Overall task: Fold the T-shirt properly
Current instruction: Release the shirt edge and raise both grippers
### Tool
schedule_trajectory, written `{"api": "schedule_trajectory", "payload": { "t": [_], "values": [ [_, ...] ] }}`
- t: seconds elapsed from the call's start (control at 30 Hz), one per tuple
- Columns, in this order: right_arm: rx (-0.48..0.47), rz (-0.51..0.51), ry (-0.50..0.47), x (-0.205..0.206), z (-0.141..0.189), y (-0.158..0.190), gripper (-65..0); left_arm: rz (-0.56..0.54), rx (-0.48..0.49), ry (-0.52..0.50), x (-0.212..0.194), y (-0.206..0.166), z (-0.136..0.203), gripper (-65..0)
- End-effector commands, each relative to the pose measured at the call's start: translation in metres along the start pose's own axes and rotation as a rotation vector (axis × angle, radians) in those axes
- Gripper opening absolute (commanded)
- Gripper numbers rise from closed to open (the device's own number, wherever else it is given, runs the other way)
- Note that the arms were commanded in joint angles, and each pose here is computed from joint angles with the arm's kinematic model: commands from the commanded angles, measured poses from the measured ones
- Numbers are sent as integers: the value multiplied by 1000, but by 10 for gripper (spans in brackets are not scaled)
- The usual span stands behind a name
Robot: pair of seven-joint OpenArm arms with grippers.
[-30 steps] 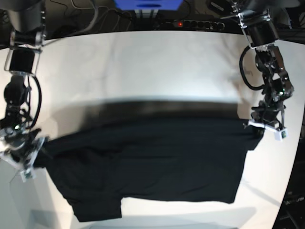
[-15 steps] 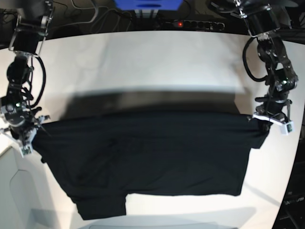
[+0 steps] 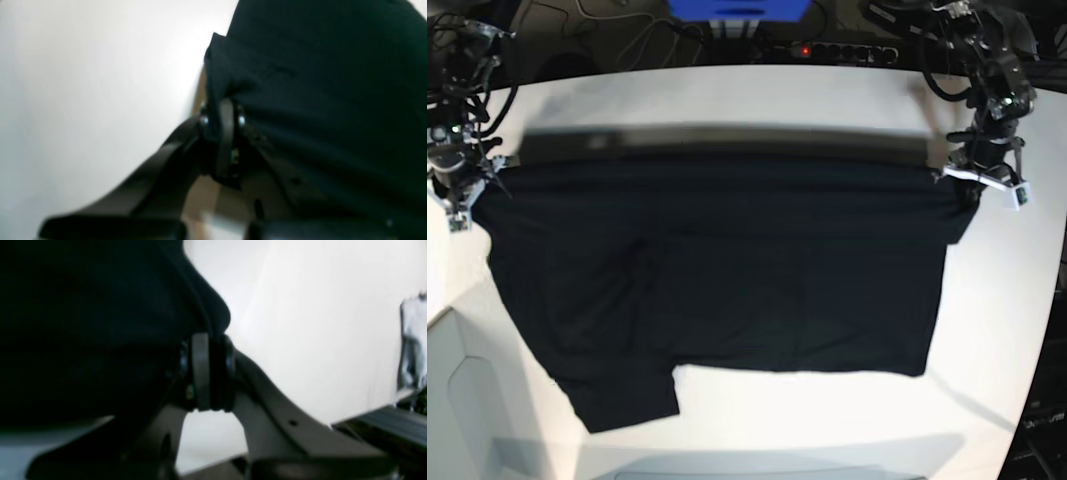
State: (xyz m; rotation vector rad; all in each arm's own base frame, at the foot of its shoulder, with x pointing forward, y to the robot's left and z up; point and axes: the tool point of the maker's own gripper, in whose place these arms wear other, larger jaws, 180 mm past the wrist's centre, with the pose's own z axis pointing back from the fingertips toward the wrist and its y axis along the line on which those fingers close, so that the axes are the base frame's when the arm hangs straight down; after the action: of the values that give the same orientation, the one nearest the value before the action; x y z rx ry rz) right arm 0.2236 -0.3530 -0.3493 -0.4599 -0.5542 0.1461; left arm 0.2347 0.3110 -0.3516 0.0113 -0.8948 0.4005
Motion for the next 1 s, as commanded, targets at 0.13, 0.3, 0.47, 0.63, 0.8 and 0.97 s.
{"api": "schedule_trajectory", "payload": {
  "t": [0.13, 0.3, 0.47, 0.63, 0.8, 0.97],
  "values": [
    [-31, 11, 70, -34, 7, -6, -650, -15, 36, -7, -7, 11, 12, -648],
    [-3, 24, 132, -62, 11, 6, -650, -24, 59, 66, -36, 22, 23, -648],
    [7, 38, 161, -75, 15, 9, -650, -37, 82, 130, -60, 33, 35, -648],
    [13, 48, 183, -85, 17, 11, -650, -42, 90, 152, -68, 37, 40, -648],
    [20, 53, 196, -91, 18, 13, -650, -41, 92, 162, -70, 37, 40, -647],
    [21, 54, 196, -91, 18, 13, -650, -29, 96, 163, -71, 37, 40, -644]
  ]
}}
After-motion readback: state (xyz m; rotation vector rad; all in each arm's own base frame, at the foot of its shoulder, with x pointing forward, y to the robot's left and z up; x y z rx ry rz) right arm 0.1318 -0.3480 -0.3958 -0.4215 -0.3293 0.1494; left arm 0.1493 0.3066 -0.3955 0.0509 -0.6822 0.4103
